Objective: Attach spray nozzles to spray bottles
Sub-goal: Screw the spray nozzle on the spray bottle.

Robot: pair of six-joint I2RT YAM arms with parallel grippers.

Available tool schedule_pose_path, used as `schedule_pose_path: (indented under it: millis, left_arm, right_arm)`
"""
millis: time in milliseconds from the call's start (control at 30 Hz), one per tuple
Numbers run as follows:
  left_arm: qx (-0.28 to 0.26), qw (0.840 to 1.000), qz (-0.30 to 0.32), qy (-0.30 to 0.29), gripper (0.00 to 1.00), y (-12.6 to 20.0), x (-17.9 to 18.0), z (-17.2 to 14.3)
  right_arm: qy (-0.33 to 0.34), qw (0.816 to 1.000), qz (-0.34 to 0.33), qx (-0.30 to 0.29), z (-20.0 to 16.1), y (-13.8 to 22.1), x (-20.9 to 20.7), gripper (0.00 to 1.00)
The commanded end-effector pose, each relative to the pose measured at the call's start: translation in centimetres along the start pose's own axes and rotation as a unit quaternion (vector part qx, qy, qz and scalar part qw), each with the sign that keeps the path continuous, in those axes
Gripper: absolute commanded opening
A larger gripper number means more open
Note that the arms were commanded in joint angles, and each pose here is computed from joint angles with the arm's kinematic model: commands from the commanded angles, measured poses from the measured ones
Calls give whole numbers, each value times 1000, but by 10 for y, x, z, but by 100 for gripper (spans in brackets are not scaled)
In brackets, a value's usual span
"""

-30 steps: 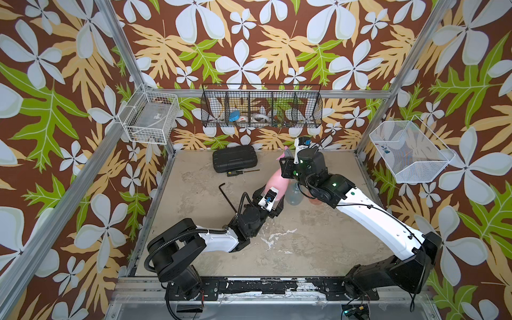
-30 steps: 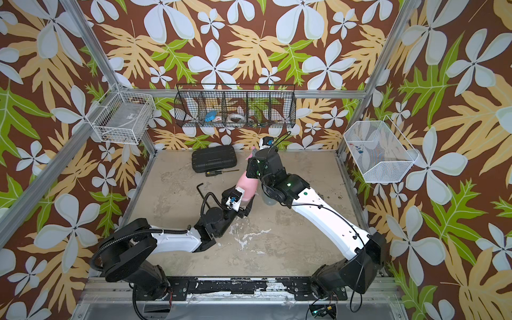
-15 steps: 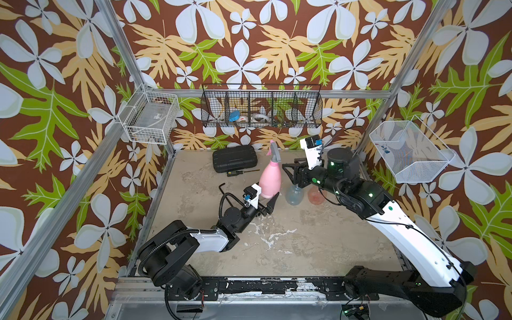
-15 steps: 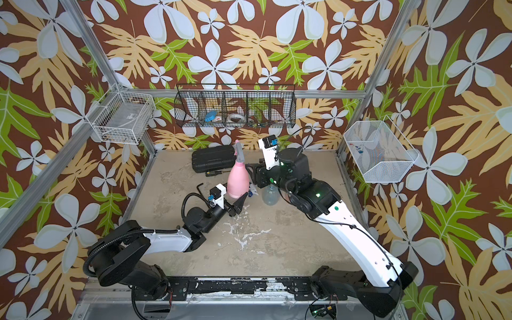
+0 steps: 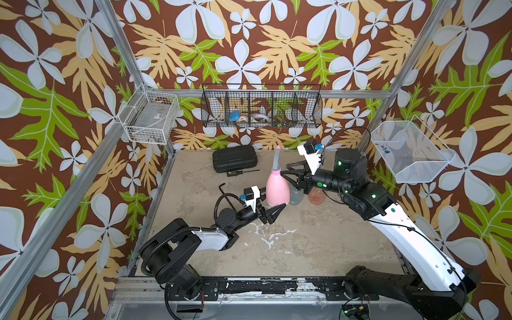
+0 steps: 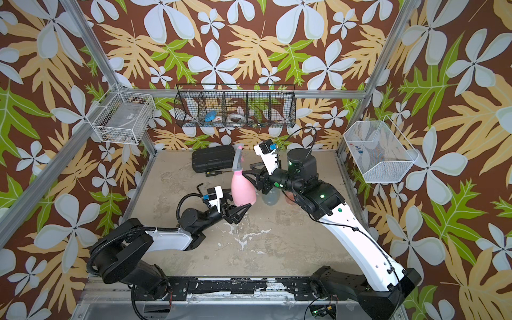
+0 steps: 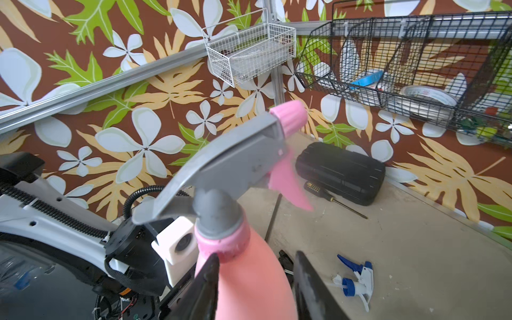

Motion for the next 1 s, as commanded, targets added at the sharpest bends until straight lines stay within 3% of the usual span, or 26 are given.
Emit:
schedule_pose_path:
  millis: [0,233,433,533,700,967]
  left_arm:
    - [-26,998,-48,-7,61,-2,-12,12]
    - [-6,998,-55,-9,60,-7,-11,5]
    - [20,998,-62,-12,59,-10,-11,-3]
    - [34,997,-59,-21,59,-12,-10,-6]
    - [44,998,-37,-41,59,-11,-5,-5]
    - [55,992,74,-86,59,-8,22,-1]
  right_arm:
    - [15,999,29,-6,6,0,9,47]
    - [17,999,47,18,4,-4,12,55]
    - [17,999,38,26,5,-9,9,54]
    - [11,999,35,35,4,-14,6,45]
    - [3,999,26,32,2,-16,2,19]
    - [-26,999,5,30,-2,-24,-8,0]
Point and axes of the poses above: each gripper's point midway between its finger pads, its own y axis back along the fingers, its own x axis along the line the jaws close on, z = x × y, the point moved 5 cm from there along y, back along the fingers, and after that the axes turned 15 degrees about -y, right-handed, at the moved point
